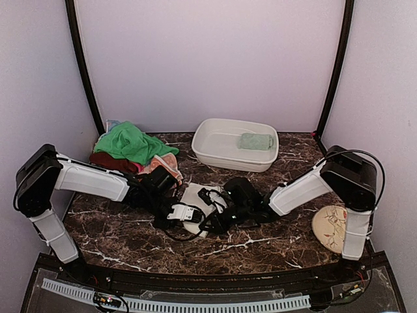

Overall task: Roll the towels
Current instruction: Roll the towel at the center of the board.

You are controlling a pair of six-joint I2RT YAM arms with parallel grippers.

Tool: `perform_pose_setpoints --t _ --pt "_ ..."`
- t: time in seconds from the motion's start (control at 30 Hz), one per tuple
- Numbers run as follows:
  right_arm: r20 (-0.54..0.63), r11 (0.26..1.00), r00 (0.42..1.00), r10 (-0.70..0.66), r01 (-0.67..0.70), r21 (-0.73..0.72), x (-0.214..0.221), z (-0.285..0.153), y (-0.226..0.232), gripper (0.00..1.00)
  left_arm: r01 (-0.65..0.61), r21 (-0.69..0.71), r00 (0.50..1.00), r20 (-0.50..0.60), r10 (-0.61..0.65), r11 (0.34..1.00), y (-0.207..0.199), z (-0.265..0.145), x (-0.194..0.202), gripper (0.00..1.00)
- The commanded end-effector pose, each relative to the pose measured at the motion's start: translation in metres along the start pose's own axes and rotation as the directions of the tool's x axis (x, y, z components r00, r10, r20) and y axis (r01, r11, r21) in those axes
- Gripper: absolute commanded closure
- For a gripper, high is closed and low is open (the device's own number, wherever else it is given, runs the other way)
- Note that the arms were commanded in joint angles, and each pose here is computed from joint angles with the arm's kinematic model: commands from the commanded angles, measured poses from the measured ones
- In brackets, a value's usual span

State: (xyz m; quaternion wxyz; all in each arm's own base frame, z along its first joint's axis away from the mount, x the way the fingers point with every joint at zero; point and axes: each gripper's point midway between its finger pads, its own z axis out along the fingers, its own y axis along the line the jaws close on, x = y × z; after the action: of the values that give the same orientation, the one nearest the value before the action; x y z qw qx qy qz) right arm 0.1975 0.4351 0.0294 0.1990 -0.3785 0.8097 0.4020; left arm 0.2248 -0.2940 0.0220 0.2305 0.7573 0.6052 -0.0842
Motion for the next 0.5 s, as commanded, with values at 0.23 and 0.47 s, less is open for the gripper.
perform_pose_setpoints --t 0.23,0.47 --pt "0.309 0.945 0.936 -0.169 0.065 0.319 -0.042 -0.081 -0.023 0.00 0.216 0.324 0.976 -0.035 -0.216 0.921 -0.041 -0.012 0.002 1.00" --pt "0.643 0.871 0.751 -0.147 -0.210 0.444 -0.059 -0.188 -0.035 0.00 0.300 0.437 0.949 -0.045 -0.313 0.848 -0.046 -0.021 -0.006 1.00"
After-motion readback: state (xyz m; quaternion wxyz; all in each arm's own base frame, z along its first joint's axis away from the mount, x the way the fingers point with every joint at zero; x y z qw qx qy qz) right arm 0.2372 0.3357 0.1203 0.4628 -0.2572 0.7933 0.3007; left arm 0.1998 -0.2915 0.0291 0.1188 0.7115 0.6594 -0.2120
